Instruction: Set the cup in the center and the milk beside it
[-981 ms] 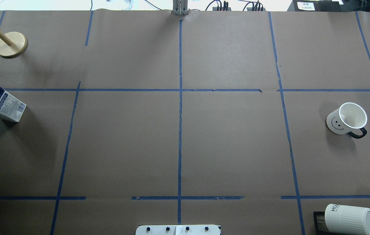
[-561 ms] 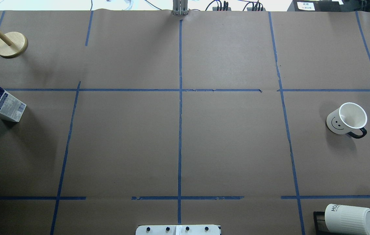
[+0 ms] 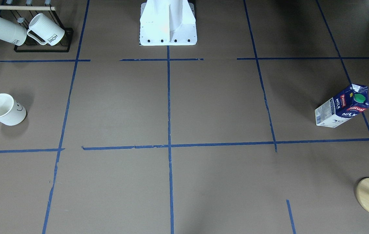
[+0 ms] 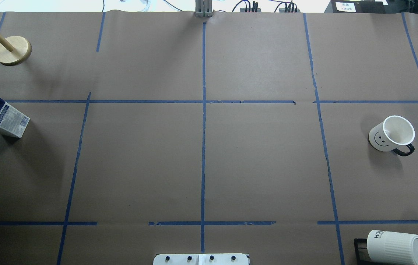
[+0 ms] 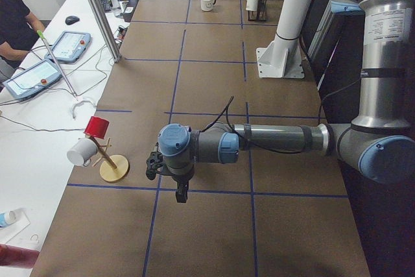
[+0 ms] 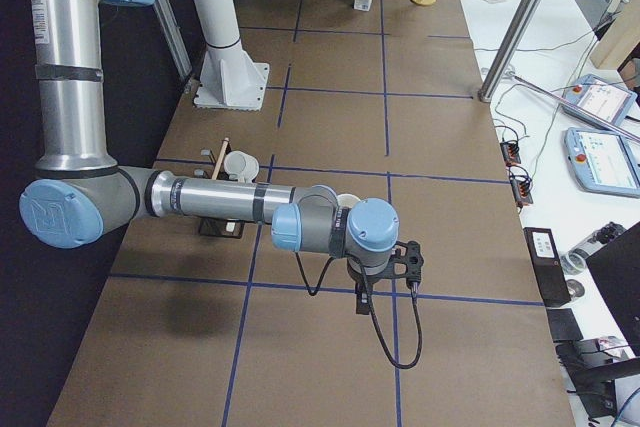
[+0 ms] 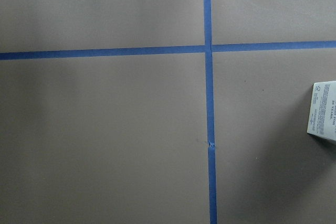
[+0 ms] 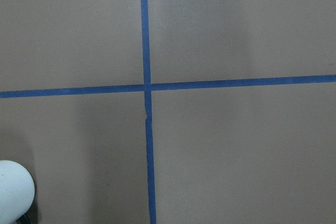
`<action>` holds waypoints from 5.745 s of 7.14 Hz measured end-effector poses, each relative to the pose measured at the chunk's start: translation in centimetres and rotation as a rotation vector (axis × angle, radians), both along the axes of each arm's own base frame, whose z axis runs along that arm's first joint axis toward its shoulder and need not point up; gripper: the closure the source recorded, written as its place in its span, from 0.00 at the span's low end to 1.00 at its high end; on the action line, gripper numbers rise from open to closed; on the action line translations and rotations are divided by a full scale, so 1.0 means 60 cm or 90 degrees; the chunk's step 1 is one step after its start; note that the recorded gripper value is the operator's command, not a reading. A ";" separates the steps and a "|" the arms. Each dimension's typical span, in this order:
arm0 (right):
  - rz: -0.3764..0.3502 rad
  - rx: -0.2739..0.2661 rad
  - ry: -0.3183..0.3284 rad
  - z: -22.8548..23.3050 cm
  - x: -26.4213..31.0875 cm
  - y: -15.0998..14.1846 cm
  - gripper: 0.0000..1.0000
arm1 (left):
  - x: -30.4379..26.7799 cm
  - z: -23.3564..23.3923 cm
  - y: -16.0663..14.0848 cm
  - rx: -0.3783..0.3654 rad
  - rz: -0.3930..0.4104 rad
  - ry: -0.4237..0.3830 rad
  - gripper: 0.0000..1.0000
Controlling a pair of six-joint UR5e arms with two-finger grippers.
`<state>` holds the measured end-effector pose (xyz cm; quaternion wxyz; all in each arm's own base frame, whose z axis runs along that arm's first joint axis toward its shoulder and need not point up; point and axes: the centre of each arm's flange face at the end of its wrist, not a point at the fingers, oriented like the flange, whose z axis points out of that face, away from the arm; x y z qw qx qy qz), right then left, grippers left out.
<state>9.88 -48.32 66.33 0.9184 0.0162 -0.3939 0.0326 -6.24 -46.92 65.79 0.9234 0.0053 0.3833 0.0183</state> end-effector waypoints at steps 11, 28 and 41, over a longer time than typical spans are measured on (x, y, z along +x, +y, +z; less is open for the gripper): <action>0.037 0.016 -0.056 -0.149 -0.275 0.042 0.00 | 0.000 -0.007 -0.005 0.006 0.000 0.002 0.00; -0.025 -0.034 -0.020 -0.110 -0.429 0.015 1.00 | 0.001 -0.019 -0.009 0.012 -0.003 0.006 0.00; 0.252 -0.291 -0.051 -0.746 -1.025 -0.086 1.00 | 0.002 -0.046 -0.011 0.031 -0.004 0.007 0.00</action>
